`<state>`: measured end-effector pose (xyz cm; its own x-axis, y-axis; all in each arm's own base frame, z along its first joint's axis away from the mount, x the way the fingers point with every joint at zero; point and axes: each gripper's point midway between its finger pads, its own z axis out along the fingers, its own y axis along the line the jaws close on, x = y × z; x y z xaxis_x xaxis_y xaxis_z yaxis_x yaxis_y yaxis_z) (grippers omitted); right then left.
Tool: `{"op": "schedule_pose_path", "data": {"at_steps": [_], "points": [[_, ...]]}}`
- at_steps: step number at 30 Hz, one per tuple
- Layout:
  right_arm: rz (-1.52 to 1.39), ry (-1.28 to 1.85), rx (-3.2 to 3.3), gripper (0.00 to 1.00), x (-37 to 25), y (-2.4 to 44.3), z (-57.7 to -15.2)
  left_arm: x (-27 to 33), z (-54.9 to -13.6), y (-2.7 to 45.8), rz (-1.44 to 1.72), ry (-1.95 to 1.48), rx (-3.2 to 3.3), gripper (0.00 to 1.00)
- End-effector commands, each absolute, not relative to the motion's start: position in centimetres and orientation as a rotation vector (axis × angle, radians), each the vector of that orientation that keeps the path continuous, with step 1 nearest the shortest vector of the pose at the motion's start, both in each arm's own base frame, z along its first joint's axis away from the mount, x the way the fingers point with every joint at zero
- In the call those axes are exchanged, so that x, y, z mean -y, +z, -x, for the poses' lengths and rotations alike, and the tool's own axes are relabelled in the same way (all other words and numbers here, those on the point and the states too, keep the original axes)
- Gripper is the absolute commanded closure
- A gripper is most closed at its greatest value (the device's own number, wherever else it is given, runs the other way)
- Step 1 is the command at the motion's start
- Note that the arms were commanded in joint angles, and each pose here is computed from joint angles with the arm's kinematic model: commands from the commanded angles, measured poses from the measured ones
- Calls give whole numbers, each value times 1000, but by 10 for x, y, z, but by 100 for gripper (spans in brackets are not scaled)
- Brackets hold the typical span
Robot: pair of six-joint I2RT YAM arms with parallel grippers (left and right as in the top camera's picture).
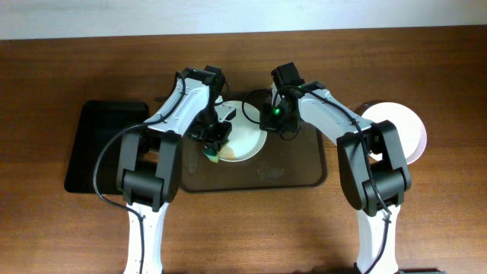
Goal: Clean dirty plates on tray and stack at the side
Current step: 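Scrub inside the last bowl with the sponge in the left gripper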
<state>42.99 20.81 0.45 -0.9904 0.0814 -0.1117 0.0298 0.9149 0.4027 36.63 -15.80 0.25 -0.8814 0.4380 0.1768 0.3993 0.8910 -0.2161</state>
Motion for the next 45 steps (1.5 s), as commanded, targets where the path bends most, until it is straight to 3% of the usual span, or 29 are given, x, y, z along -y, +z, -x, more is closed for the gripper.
{"op": "schedule_pose_path", "data": {"at_steps": [1, 5, 8, 10, 13, 19, 21, 24, 27, 30, 33, 35, 39, 41, 45], "points": [[-140, 523, -2998, 96, -194, -18, -423, 148, -360, -57, 916, 206, 2728, 99], [-141, 518, -2998, 96, -193, -19, -423, 158, -401, -74, 993, 188, 2901, 99], [-168, 513, -2999, 96, -193, -19, -423, 111, -407, -96, 605, -232, 3034, 99], [-517, 406, -2998, 96, -178, -26, -421, 102, -403, -100, 246, -287, 3091, 99], [-833, 298, -2935, 96, -163, -41, -415, 100, -406, -100, 182, -278, 3109, 99], [-844, 326, -2909, 96, -165, -44, -419, 93, -321, -82, -41, -301, 2769, 99], [-830, 332, -2911, 96, -166, -44, -419, 101, -316, -81, -59, -236, 2747, 99], [-825, 337, -2913, 96, -166, -44, -419, 111, -359, -100, -9, -191, 2947, 99], [-819, 336, -2914, 96, -166, -44, -419, 105, -373, -124, -11, -227, 3070, 99], [-817, 339, -2911, 96, -167, -44, -420, 96, -357, -145, -14, -255, 3081, 99], [-812, 341, -2909, 96, -167, -43, -421, 79, -304, -116, 27, -355, 2803, 99], [-809, 347, -2903, 96, -168, -43, -422, 86, -277, -95, 246, -222, 2626, 99], [-787, 350, -2910, 96, -168, -43, -422, 109, -322, -117, 350, -86, 2827, 99], [-782, 350, -2911, 96, -168, -43, -422, 113, -364, -125, 377, -124, 3004, 99], [-782, 349, -2911, 96, -168, -43, -422, 107, -407, -124, 386, -255, 3171, 99]]}}
